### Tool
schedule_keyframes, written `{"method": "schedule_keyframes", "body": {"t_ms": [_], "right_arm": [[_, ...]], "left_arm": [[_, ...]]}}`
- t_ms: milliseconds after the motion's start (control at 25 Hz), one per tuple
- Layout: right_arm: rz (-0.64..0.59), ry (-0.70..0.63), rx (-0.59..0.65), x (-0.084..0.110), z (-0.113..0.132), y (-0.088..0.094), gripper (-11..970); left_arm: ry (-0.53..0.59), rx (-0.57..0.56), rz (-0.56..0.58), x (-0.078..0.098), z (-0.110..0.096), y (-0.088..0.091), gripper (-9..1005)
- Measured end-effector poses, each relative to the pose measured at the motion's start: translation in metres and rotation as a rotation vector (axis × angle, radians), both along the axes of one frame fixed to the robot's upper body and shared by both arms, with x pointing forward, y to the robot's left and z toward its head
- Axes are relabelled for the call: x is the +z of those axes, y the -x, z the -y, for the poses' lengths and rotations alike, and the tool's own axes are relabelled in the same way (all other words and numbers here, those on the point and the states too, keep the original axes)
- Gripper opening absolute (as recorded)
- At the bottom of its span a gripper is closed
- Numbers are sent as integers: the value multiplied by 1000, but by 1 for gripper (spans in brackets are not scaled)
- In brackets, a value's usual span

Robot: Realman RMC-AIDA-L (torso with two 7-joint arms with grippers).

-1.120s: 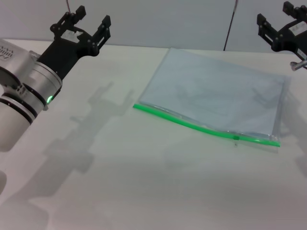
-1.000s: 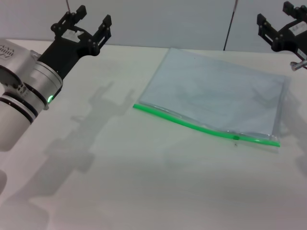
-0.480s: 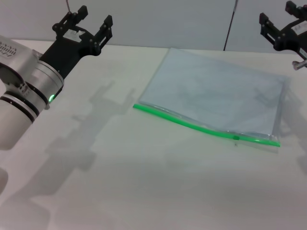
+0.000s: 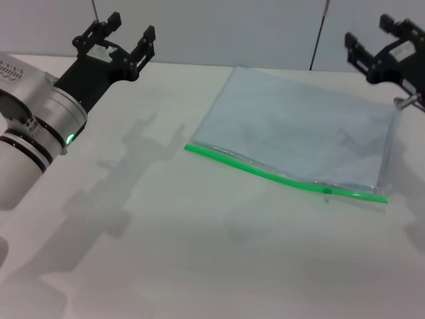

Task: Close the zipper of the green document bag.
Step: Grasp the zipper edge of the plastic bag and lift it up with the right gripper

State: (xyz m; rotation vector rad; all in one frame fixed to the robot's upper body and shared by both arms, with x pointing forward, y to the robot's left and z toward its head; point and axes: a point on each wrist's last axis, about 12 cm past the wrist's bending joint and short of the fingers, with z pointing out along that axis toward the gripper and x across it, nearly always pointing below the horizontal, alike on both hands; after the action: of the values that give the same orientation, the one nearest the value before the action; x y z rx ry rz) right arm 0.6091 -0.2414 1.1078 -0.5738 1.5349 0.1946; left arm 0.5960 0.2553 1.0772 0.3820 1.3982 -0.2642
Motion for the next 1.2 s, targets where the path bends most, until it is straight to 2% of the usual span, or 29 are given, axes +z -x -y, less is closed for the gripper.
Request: {"method": "schedule_keyframes", "body": {"t_ms": [360, 480, 680, 920, 1200], "right_arm": [[-132, 98, 199, 2, 17, 29, 680], [-157, 178, 218, 1, 24, 41, 680], [-202, 350, 269, -1, 22, 57, 680], [-229, 429, 383, -5, 20, 70, 679], [-238, 638, 434, -15, 20, 78, 679]], "left_arm": [[-34, -24, -19, -4, 3, 0, 663], [-42, -20, -33, -4, 4, -2, 662], [-47, -17, -42, -5, 4, -3, 661], [-52, -16, -48, -5, 5, -4, 659], [-59, -5, -66, -7, 4, -5, 657]]}}
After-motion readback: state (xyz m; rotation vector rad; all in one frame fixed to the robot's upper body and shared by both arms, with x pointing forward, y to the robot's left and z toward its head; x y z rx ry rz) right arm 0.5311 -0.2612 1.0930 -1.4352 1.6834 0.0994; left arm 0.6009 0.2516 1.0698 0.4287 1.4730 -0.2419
